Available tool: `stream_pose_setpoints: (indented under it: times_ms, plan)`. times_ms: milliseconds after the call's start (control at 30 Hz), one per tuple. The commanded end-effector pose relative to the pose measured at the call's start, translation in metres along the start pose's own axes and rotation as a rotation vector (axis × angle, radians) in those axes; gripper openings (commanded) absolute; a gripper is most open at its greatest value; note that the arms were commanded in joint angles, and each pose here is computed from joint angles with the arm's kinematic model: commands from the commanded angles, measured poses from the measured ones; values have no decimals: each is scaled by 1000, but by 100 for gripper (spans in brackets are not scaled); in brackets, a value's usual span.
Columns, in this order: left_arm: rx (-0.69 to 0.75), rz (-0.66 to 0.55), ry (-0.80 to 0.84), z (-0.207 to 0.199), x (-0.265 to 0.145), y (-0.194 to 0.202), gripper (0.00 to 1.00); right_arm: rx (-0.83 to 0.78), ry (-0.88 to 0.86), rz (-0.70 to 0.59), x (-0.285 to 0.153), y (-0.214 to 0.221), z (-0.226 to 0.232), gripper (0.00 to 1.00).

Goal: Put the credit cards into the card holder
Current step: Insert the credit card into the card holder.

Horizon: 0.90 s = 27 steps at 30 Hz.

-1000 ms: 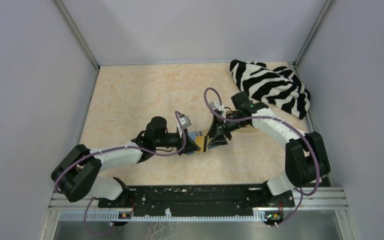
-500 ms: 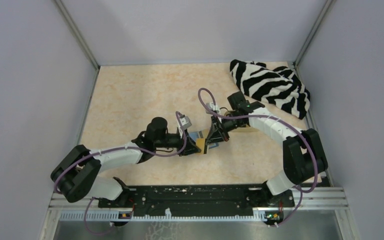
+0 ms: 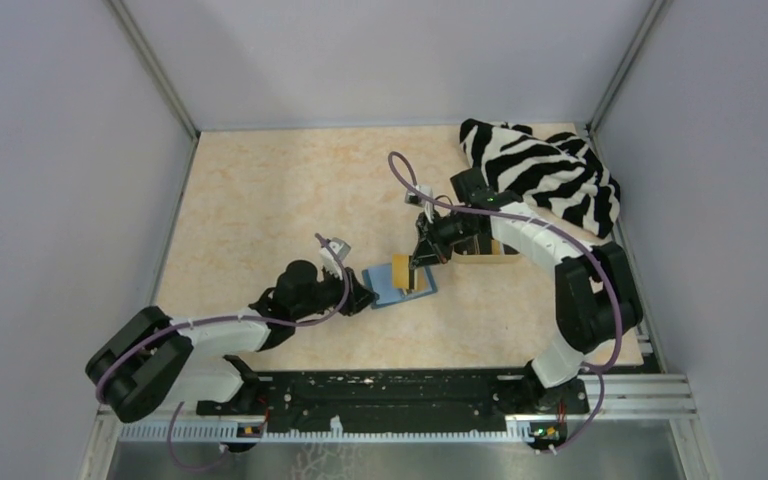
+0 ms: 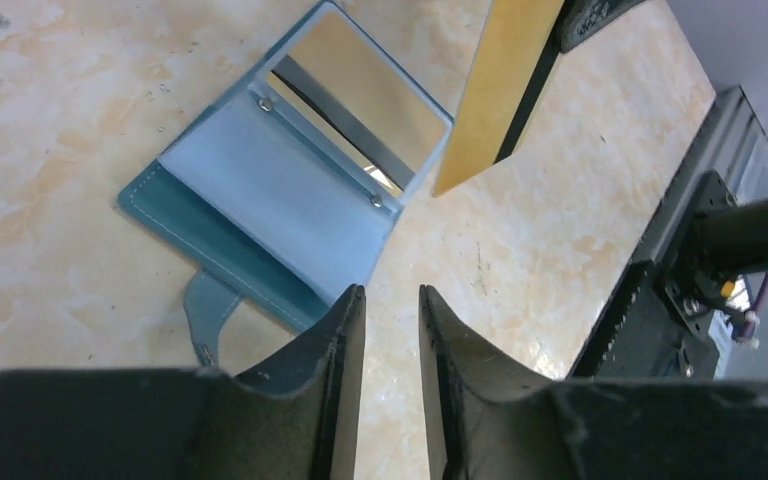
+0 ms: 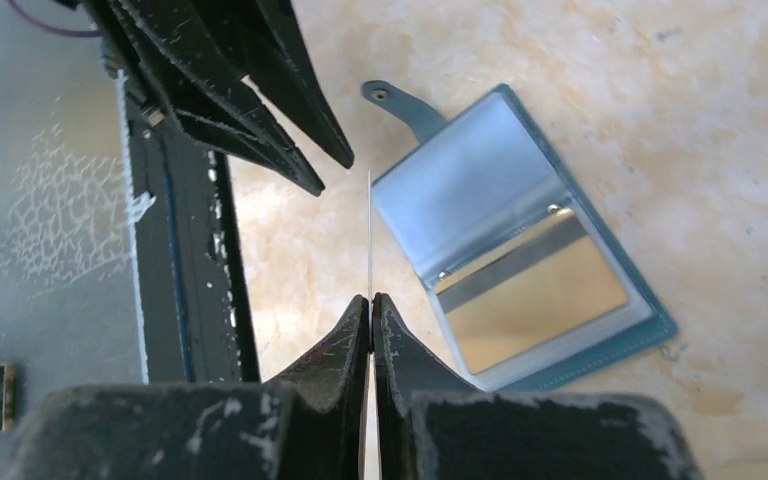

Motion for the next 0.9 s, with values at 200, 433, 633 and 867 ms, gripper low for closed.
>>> stream_pose_setpoints:
  times_ms: [200, 433, 633, 867]
  plan:
    - [-82, 27, -42, 1, 40, -17, 25, 217, 152, 1, 9, 7, -36, 0]
    - [-91, 105, -149, 18, 52, -9, 11, 285, 123, 7, 12, 14, -43, 0]
    - [-105, 150, -260, 34, 49, 4, 0, 347, 119, 24, 14, 20, -49, 0]
    - [-118, 196, -346, 46, 47, 13, 0, 398, 95, 46, 18, 25, -55, 0]
Point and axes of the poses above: each gripper's point midway between its finger pads, its own x axis out along the fingers, its own z axis along the line the jaws close on, y = z × x, the point moved 5 cm from there along -x, back along the fingers, and after that the axes turned 3 degrees about -x, right-handed, at the moved point
